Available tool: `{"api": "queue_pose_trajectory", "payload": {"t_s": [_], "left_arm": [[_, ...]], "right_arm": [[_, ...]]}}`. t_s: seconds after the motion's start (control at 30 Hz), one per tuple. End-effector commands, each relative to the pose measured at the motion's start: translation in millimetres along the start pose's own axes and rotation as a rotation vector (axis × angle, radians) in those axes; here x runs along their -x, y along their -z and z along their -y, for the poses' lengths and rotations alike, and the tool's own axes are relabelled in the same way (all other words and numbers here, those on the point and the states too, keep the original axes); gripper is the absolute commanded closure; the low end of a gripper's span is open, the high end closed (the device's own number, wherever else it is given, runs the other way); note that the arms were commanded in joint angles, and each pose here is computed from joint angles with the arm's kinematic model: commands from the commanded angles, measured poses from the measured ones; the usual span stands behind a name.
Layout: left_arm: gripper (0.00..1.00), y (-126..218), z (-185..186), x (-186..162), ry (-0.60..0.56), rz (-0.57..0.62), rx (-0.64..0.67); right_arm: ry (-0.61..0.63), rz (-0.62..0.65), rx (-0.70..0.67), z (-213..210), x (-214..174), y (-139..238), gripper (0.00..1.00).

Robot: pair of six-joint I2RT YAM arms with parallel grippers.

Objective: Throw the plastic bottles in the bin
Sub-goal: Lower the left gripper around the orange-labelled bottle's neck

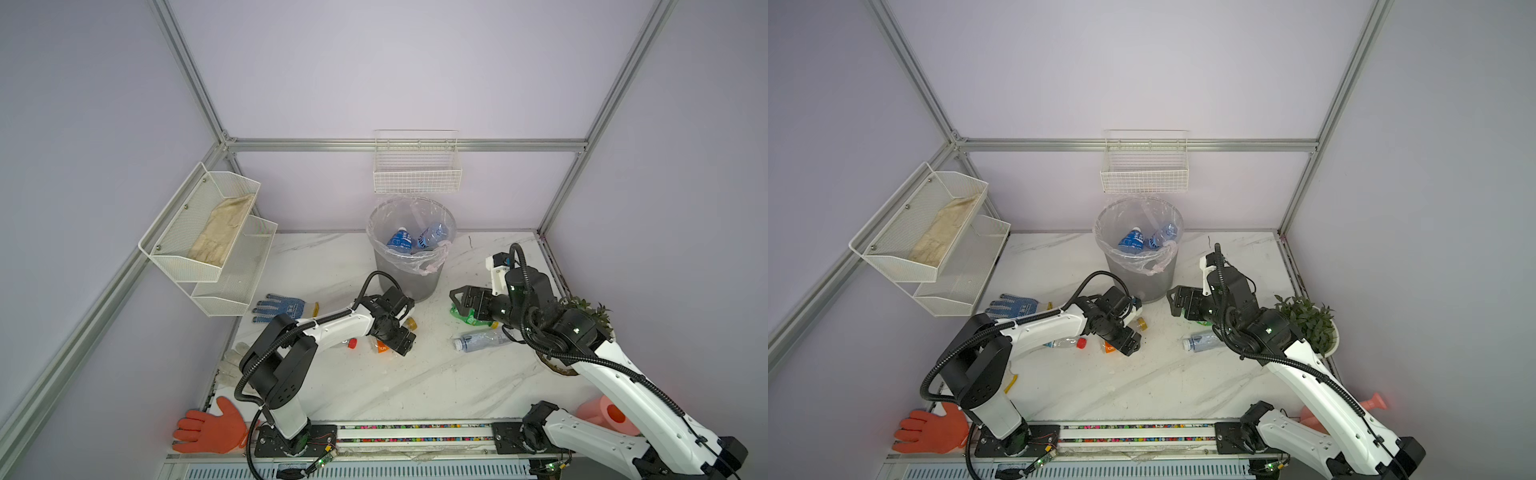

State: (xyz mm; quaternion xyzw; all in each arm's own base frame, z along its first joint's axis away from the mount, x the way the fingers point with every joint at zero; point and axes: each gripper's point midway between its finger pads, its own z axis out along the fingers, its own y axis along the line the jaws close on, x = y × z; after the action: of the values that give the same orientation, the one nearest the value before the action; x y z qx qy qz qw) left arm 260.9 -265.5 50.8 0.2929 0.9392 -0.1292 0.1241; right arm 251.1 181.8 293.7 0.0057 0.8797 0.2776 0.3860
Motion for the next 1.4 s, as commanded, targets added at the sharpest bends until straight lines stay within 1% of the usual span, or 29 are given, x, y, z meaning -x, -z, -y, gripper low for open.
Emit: {"api": "queue_pose_trajectory", "payload": {"t_s": [0.0,0.1,0.3,0.4,0.57,0.63,0.73,0.83,1.03,1.3,1.37], "left_arm": [[0.07,8,25,0,0.021,-0.037,-0.069],[0.07,11,30,-3,0.025,-0.036,-0.074],[0.08,19,34,-6,0.044,-0.02,-0.083],[0.08,18,33,-8,0.055,-0.015,-0.072],[0.09,15,33,-15,0.08,-0.014,-0.049],[0.09,18,31,-16,0.102,0.008,-0.041],[0.11,24,34,-14,0.14,0.069,-0.062],[0.12,28,35,-11,0.17,0.113,-0.078],[0.12,25,37,-20,0.208,0.141,-0.09],[0.12,27,37,-31,0.211,0.171,-0.083],[0.13,36,39,-29,0.208,0.199,-0.094]], "right_arm": [[-0.02,0.031,0.016,-1,2,15,0.03],[-0.037,0.049,0.024,-2,5,21,0.03],[-0.066,0.058,0.047,3,-4,27,0.03],[-0.067,0.059,0.031,9,-8,29,0.03],[-0.052,0.049,0.044,6,-9,29,0.03],[-0.046,0.036,0.04,6,-11,27,0.03],[-0.039,0.011,0.032,8,-16,24,0.03],[-0.043,0.005,0.021,9,-17,29,0.03],[-0.06,0.015,0.0,8,-8,45,0.03],[-0.128,-0.03,0.033,3,-16,43,0.05],[-0.146,-0.025,0.036,4,-18,45,0.05]]}}
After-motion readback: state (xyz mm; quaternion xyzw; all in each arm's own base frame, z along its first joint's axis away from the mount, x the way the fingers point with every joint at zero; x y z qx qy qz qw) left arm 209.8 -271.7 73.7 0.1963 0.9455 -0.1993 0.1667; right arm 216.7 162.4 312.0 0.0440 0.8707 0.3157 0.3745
